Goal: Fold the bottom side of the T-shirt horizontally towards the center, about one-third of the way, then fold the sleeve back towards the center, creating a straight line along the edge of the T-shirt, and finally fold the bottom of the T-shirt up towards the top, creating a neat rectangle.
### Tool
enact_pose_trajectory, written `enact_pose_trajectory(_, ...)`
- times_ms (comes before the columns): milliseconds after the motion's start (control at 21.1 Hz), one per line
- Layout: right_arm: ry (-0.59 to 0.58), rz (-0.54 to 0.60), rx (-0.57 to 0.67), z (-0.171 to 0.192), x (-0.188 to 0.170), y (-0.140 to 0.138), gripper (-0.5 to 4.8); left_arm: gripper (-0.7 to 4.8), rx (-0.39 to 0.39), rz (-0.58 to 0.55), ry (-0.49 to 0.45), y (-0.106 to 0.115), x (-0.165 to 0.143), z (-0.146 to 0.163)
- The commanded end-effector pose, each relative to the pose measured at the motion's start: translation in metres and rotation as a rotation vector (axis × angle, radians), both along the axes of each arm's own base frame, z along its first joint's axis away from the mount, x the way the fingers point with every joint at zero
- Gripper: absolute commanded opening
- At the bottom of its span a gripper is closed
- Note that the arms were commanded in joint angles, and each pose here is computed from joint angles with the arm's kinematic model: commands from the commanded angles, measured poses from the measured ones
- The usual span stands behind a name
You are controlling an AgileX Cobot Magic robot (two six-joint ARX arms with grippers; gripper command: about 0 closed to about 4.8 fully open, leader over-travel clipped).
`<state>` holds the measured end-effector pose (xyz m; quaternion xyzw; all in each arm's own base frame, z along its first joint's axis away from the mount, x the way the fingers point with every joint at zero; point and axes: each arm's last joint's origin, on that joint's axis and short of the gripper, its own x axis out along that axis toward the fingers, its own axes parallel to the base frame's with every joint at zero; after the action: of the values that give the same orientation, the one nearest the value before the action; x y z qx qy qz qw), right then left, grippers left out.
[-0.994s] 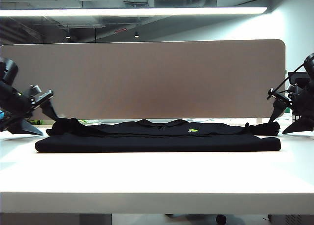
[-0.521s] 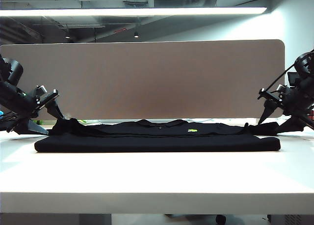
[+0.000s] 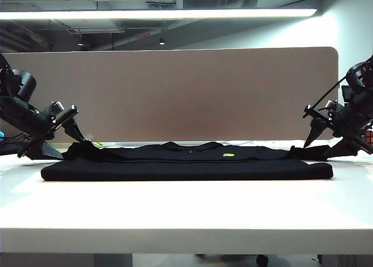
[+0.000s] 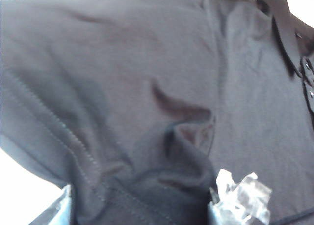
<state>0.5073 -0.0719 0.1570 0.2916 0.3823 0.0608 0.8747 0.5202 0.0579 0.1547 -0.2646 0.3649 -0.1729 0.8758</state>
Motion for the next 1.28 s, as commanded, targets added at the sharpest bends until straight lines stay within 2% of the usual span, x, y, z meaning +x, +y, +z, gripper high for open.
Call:
enact_pose_trajectory(47,0.042,-0.006,0.002,-0.006,-0.002,0.001,2.65,2.49,-0.002,0.001,0.003,0.001,0.000,0.001)
enact_pose_trajectory(142,0.037,-0.006,0.000,-0.006,-0.001,0.001,2.64,2.27,0.006,0.008,-0.005,0.001,0.000,0.002)
enact_pose_trajectory(284,0.035,-0.005,-0.002,-0.006,-0.001,0.000,2.60,0.98,0.022,0.014,-0.017,0.002,0.001,0.002)
enact_pose_trajectory(379,0.035,-0.005,-0.002,-0.006,-0.001,0.000,2.20,0.36,0.036,0.003,-0.033,0.002,0.001,0.002)
enact_pose_trajectory(426,0.033,-0.003,-0.005,-0.006,-0.001,0.000,1.81,0.09,0.037,0.004,-0.041,0.002,0.002,0.003)
enact_pose_trajectory(473,0.031,0.000,-0.008,-0.005,-0.001,0.000,1.26,-0.06,0.039,0.003,-0.052,0.002,0.002,0.004)
enact_pose_trajectory(521,0.019,0.018,-0.028,-0.005,-0.001,0.000,0.21,-0.06,0.043,0.004,-0.070,0.002,0.003,0.005)
enact_pose_trajectory(615,0.005,0.025,-0.038,-0.004,0.000,0.000,-0.09,-0.06,0.053,0.012,-0.083,0.002,0.004,0.006)
enact_pose_trajectory(804,-0.053,0.028,-0.047,0.001,0.003,0.001,-0.09,-0.06,0.063,0.006,-0.135,-0.003,0.008,0.010)
enact_pose_trajectory(899,-0.096,0.062,-0.044,0.010,0.006,0.011,-0.09,-0.06,0.081,-0.041,-0.190,-0.020,0.011,0.014)
enact_pose_trajectory(946,-0.116,0.120,-0.045,0.017,0.009,0.020,-0.09,-0.06,0.103,-0.082,-0.217,-0.034,0.012,0.018)
enact_pose_trajectory(1041,-0.128,0.241,-0.115,0.036,0.012,0.045,-0.09,-0.06,0.200,-0.204,-0.276,-0.067,0.009,0.027)
enact_pose_trajectory(1088,-0.131,0.288,-0.143,0.043,0.012,0.055,-0.09,-0.06,0.233,-0.241,-0.292,-0.078,0.007,0.031)
enact_pose_trajectory(1183,-0.126,0.381,-0.195,0.057,0.012,0.079,-0.09,-0.06,0.350,-0.289,-0.308,-0.104,0.000,0.042)
enact_pose_trajectory(1278,-0.119,0.462,-0.217,0.063,0.009,0.104,-0.09,-0.06,0.405,-0.371,-0.336,-0.129,-0.008,0.052)
